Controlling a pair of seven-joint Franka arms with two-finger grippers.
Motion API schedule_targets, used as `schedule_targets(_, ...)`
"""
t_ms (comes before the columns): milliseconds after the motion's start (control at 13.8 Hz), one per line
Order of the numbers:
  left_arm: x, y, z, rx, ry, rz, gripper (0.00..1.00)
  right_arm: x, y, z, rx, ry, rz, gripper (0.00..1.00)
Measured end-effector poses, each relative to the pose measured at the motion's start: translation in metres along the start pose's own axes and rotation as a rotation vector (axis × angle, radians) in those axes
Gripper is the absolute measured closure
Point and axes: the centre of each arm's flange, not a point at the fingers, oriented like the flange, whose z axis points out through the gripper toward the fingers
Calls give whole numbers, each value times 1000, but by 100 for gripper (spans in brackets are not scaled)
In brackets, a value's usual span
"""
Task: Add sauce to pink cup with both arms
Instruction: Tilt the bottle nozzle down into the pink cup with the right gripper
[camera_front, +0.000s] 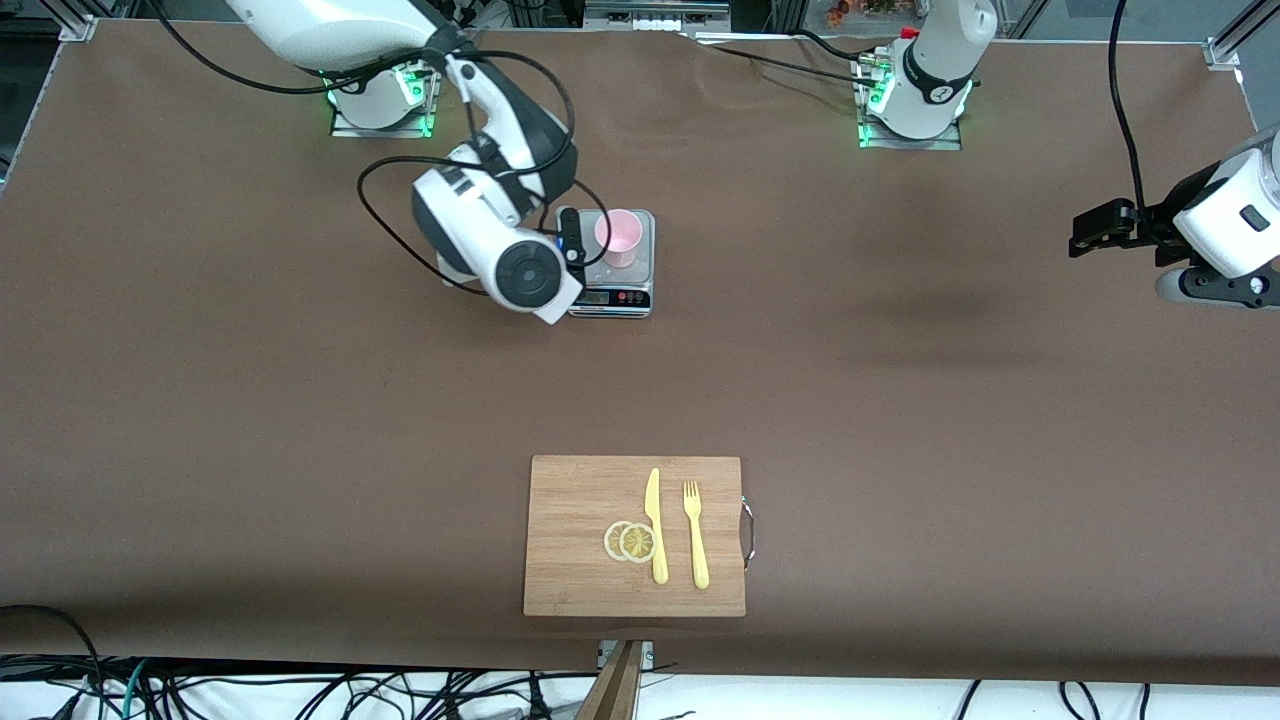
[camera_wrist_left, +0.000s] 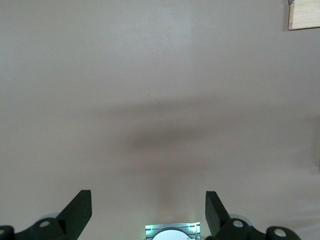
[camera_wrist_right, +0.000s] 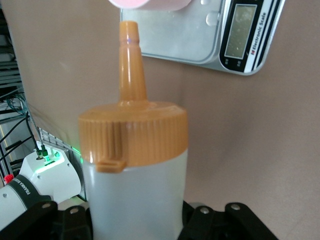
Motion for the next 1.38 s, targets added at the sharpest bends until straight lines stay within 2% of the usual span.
schedule_targets(364, 0, 0, 0, 0, 0, 0, 0, 43, -16, 12, -68, -121, 51, 74)
schedule_targets(800, 2, -3, 3, -1, -5, -4, 0, 86, -34, 26, -146, -220, 119, 74)
schedule_targets(1091, 2, -5, 3, -2, -6, -6, 0, 100, -45, 26, -189, -256, 122, 74)
schedule_targets(1382, 2, -5, 3, -2, -6, -6, 0, 91, -38, 25, -179, -258, 95, 74)
